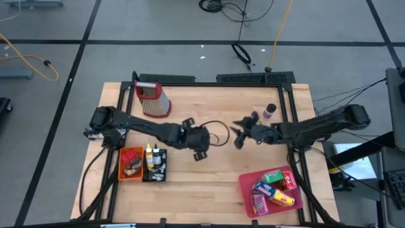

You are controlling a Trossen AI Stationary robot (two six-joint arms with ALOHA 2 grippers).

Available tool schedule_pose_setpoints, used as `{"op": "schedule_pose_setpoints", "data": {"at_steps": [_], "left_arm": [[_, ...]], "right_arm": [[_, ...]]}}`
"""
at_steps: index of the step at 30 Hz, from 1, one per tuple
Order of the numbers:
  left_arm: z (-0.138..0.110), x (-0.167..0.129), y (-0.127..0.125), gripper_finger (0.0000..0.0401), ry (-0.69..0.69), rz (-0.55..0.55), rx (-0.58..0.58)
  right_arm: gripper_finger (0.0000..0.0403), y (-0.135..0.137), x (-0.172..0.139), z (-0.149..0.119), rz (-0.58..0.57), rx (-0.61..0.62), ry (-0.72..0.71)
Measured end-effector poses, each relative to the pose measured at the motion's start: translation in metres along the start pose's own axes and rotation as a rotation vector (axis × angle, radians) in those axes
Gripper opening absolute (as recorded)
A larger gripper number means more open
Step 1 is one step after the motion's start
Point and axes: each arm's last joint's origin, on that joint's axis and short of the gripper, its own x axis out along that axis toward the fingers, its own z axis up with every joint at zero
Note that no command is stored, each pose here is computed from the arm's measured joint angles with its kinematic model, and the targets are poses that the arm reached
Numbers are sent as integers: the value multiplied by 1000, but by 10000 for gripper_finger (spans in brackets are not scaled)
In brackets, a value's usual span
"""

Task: Pick & Place Kitchen Items
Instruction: Put the purple spice bottle into the orange bin

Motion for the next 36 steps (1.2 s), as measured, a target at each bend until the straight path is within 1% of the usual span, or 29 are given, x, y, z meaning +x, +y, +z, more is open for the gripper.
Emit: {"op": "schedule_pose_setpoints", "data": {"at_steps": [2, 4, 7, 11, 14, 16, 18, 22, 25, 31, 36], "left_arm": [[9, 2, 1, 152, -42, -103, 36], [16, 4, 2, 152, -89, -166, 58], [25, 5, 4, 152, -161, -212, 79], [36, 4, 4, 152, -263, -230, 104], [43, 2, 4, 152, -334, -328, 138], [47, 1, 3, 152, -371, -390, 159], [50, -1, 2, 152, -400, -423, 169], [53, -4, 0, 152, -452, -442, 175], [54, -4, 0, 152, -462, -445, 175], [54, -4, 0, 152, -466, -439, 196], [54, -4, 0, 152, -466, -439, 197]], "right_arm": [[132, -13, -10, 8, -55, -4, 59], [132, -25, -20, 18, -98, -6, 99], [132, -44, -37, 31, -166, 12, 183], [132, -66, -58, 44, -223, 65, 304], [132, -81, -69, 49, -295, 94, 391], [132, -90, -74, 51, -310, 128, 450], [132, -97, -76, 51, -314, 157, 514], [142, -109, -76, 48, -294, 164, 599], [165, -117, -75, 49, -279, 167, 615], [214, -139, -71, 49, -363, 181, 649], [240, -151, -67, 47, -407, 198, 686]]}}
